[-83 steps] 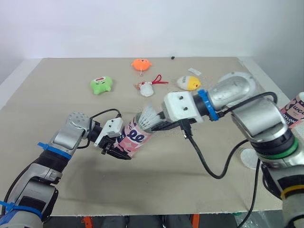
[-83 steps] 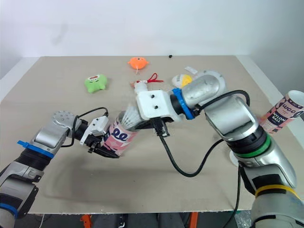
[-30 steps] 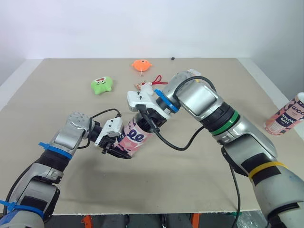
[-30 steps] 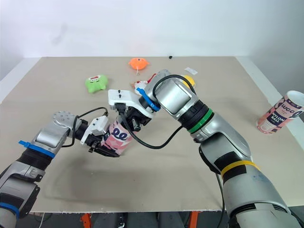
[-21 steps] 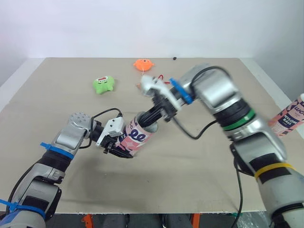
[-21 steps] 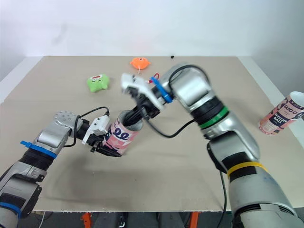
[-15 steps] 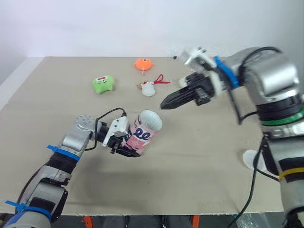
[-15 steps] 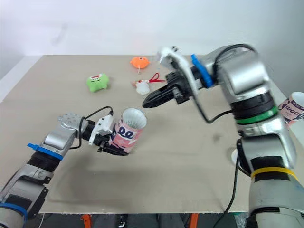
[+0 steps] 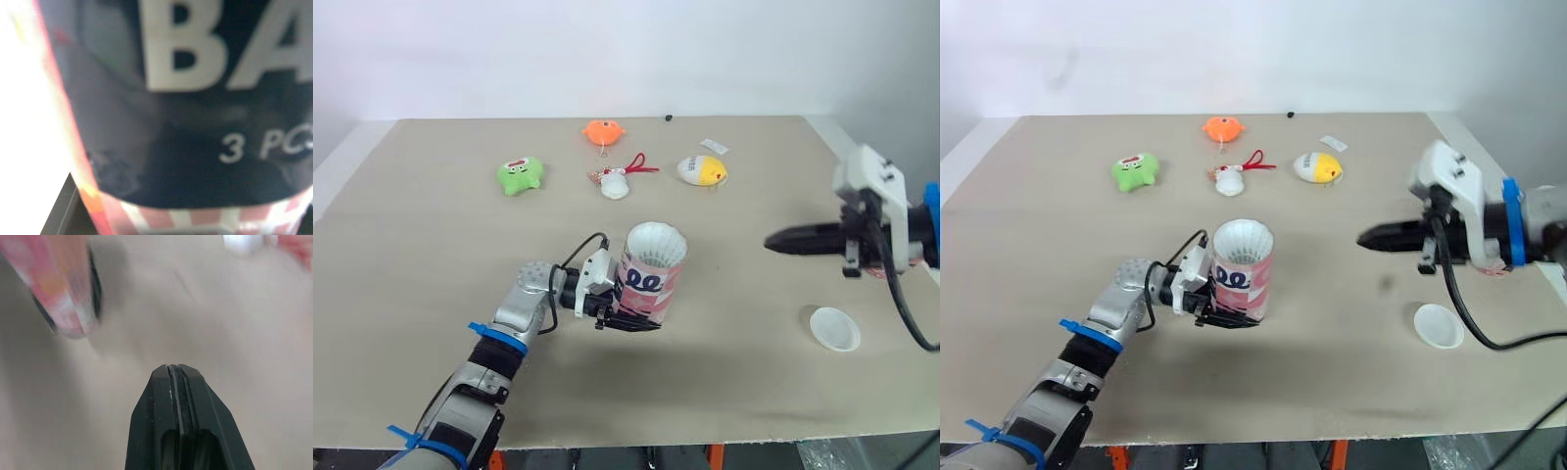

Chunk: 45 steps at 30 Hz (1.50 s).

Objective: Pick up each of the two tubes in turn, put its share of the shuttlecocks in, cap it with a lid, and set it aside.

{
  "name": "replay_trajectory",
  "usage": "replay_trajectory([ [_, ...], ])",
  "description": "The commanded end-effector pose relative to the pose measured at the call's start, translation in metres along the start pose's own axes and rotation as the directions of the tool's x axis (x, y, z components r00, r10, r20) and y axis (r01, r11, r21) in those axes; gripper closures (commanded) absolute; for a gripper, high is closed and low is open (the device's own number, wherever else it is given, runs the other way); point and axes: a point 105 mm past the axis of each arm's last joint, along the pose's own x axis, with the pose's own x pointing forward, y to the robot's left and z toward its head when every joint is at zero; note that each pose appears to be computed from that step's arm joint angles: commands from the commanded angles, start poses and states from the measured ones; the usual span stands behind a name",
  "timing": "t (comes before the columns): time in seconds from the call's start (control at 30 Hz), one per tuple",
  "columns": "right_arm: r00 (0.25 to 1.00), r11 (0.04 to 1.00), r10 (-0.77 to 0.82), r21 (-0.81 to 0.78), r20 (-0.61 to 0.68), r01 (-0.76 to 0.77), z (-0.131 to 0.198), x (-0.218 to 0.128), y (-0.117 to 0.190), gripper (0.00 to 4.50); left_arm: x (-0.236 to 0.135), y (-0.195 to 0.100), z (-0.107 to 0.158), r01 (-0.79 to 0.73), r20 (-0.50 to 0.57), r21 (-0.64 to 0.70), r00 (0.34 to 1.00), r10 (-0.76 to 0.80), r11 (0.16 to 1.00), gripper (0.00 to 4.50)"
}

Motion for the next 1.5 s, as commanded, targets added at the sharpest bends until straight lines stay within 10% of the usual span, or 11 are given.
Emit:
replay_trajectory([
  [0.03,0.994,0.993,-0.113,-0.026,-0.013,0.112,-0.003,-0.016,-0.016,3.06,-0.005,0.001,-0.007,-0.013,-0.006,0.023,1.0,0.013,1.0,1.95],
  [0.27,0.97,0.981,-0.177,0.054,-0.165,0.188,-0.053,-0.021,-0.046,0.03,-0.01,-0.004,-0.04,0.005,-0.128,0.066,0.992,0.004,0.998,1.95],
  [1.2,0.919,0.949,-0.058,0.263,-0.389,0.171,-0.146,-0.012,-0.07,0.03,-0.009,-0.02,-0.052,-0.006,-0.046,-0.025,0.999,0.005,1.0,1.95],
  [1.33,0.912,0.947,-0.014,0.287,-0.409,0.143,-0.155,-0.011,-0.064,0.82,-0.011,-0.017,-0.049,-0.016,-0.048,-0.018,0.999,0.015,1.0,1.95],
  [1.5,0.914,0.944,0.034,0.313,-0.404,0.103,-0.158,-0.012,-0.058,2.99,-0.012,-0.012,-0.046,-0.03,-0.051,-0.002,0.998,0.03,1.0,1.95],
])
